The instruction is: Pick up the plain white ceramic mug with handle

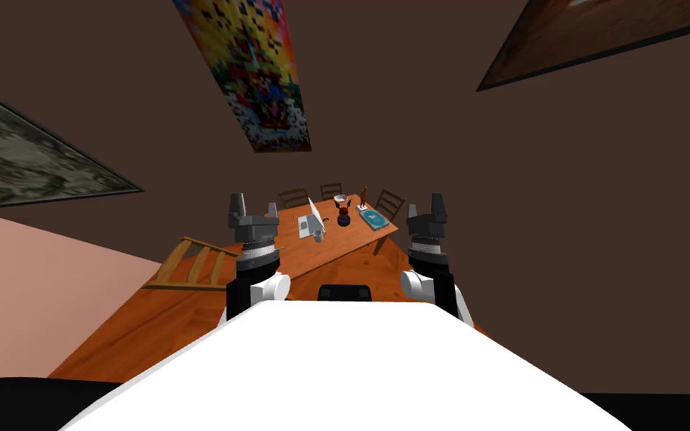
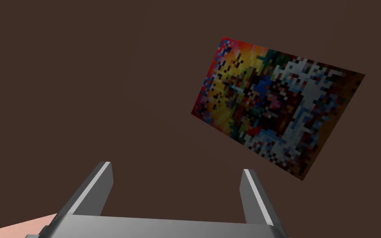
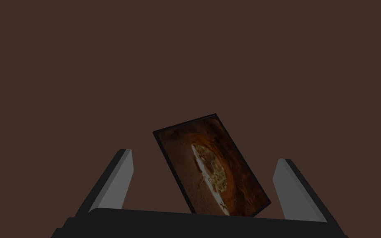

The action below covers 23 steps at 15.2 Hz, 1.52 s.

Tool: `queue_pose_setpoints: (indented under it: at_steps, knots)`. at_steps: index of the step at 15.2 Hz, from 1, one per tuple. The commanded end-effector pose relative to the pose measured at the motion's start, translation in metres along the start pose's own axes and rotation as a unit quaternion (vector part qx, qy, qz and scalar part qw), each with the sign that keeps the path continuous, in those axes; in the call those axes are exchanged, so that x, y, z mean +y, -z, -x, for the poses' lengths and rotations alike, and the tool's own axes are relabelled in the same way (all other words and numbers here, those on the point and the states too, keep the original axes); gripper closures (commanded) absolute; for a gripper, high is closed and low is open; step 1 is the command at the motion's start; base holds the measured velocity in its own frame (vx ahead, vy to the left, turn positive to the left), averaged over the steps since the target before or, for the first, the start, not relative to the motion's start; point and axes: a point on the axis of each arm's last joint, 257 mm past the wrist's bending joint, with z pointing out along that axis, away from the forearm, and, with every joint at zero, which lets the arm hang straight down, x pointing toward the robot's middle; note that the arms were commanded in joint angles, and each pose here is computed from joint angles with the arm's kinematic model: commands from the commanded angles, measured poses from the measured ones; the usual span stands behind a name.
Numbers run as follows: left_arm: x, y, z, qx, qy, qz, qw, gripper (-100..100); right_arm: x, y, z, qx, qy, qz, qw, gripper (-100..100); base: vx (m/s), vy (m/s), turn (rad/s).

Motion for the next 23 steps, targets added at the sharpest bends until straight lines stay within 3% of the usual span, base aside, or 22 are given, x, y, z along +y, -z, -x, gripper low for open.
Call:
queue_pose_setpoints:
  at_steps: [1, 3, 7, 10, 11, 12, 13, 16, 18, 19, 21, 22, 23]
  knots:
    - [0.008, 0.001, -0.003, 0.018, -0.003, 0.013, 0.9997, -100, 0.0, 0.0, 0.0, 0.0, 0.0, 0.0, 1.0, 0, -0.032, -0.017, -0.031]
    - [0.017, 0.002, -0.004, 0.03, -0.004, 0.025, 0.9992, -100, 0.0, 0.0, 0.0, 0.0, 0.0, 0.0, 1.0, 0, -0.071, -0.037, -0.057]
    - [0.054, 0.005, 0.001, 0.057, -0.004, 0.08, 0.9952, -100, 0.0, 0.0, 0.0, 0.0, 0.0, 0.0, 1.0, 0, -0.059, -0.029, -0.081]
    - [0.086, 0.009, 0.014, 0.061, -0.002, 0.128, 0.9899, -100, 0.0, 0.0, 0.0, 0.0, 0.0, 0.0, 1.0, 0, -0.043, -0.022, -0.121]
    - [0.086, 0.009, 0.014, 0.061, -0.002, 0.128, 0.9899, -100, 0.0, 0.0, 0.0, 0.0, 0.0, 0.0, 1.0, 0, -0.032, -0.018, -0.089]
    - [0.104, 0.012, 0.024, 0.059, 0.0, 0.154, 0.9863, -100, 0.0, 0.0, 0.0, 0.0, 0.0, 0.0, 1.0, 0, -0.031, -0.022, -0.105]
    - [0.104, 0.012, 0.024, 0.059, 0.0, 0.154, 0.9863, -100, 0.0, 0.0, 0.0, 0.0, 0.0, 0.0, 1.0, 0, -0.027, -0.02, -0.105]
    - [0.137, 0.017, 0.049, 0.045, 0.006, 0.203, 0.9781, -100, 0.0, 0.0, 0.0, 0.0, 0.0, 0.0, 1.0, 0, -0.024, -0.018, -0.145]
    - [0.141, 0.018, 0.05, 0.044, 0.005, 0.21, 0.9768, -100, 0.0, 0.0, 0.0, 0.0, 0.0, 0.0, 1.0, 0, -0.017, -0.011, -0.07]
    - [0.154, 0.02, 0.065, 0.033, 0.01, 0.228, 0.973, -100, 0.0, 0.0, 0.0, 0.0, 0.0, 0.0, 1.0, 0, -0.013, -0.01, -0.099]
    - [0.159, 0.022, 0.067, 0.031, 0.009, 0.238, 0.9707, -100, 0.0, 0.0, 0.0, 0.0, 0.0, 0.0, 1.0, 0, -0.013, -0.008, -0.089]
    - [0.174, 0.025, 0.084, 0.016, 0.014, 0.259, 0.9656, -100, 0.0, 0.0, 0.0, 0.0, 0.0, 0.0, 1.0, 0, -0.01, -0.01, -0.11]
    - [0.176, 0.026, 0.085, 0.014, 0.013, 0.265, 0.9642, -100, 0.0, 0.0, 0.0, 0.0, 0.0, 0.0, 1.0, 0, -0.011, -0.011, -0.12]
